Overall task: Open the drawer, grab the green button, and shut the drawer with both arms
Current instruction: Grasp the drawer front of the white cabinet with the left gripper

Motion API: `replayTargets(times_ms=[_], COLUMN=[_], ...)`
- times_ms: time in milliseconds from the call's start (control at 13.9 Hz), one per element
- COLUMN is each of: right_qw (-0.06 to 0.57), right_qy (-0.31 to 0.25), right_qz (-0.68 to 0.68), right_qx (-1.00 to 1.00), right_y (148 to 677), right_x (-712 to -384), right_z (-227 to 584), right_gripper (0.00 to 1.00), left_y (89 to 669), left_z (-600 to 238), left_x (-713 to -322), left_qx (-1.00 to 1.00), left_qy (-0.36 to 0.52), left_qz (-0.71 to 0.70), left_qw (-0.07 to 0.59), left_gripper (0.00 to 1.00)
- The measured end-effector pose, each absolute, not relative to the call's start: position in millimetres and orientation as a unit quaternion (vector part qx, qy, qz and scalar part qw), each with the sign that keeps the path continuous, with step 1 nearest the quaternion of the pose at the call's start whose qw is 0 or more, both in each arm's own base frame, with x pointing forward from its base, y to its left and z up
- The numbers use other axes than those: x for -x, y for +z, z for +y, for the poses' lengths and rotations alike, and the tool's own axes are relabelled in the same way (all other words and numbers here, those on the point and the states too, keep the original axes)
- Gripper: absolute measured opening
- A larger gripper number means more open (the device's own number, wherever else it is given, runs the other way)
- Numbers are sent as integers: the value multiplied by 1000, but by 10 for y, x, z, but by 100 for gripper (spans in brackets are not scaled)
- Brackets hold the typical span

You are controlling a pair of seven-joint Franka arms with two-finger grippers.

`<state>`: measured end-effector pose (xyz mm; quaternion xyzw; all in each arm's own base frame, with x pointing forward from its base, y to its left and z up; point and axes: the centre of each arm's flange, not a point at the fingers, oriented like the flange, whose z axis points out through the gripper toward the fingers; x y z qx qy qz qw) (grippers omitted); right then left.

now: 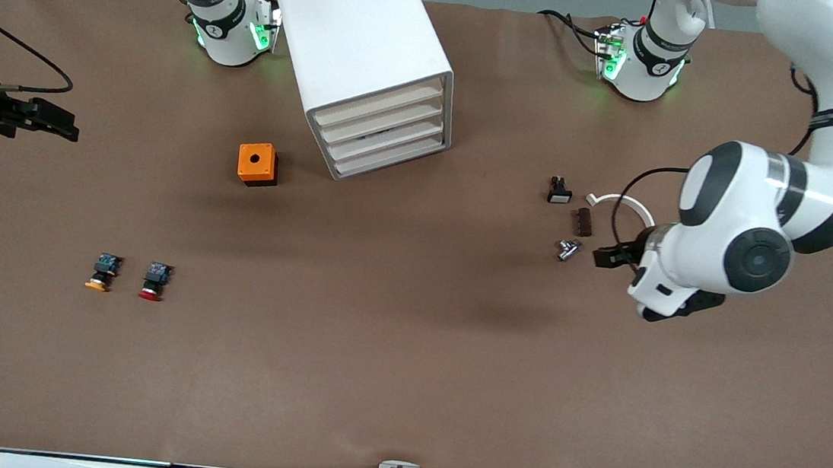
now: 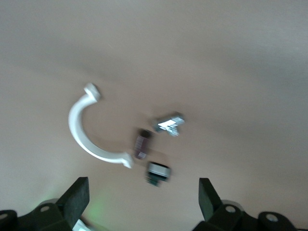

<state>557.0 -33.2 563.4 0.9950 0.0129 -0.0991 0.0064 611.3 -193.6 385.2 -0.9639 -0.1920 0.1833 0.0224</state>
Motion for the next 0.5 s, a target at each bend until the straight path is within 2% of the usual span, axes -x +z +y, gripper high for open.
replayTargets(times_ms=[287, 502], right_qw=[10, 9], right_qy=[-96, -97], right_qz=[0, -13], right_qx=[-995, -995], right_y=[5454, 5415], right_x=[-5707, -5717], right_z=[-480, -632], right_gripper=[100, 100], left_y=[3560, 3097], left_z=[-2605, -3033], left_x=[-6163, -6107], left_qx=[903, 847], left_qy=[242, 299], left_qz=[-354, -440], left_qw=[-7, 7], left_gripper=[100, 100])
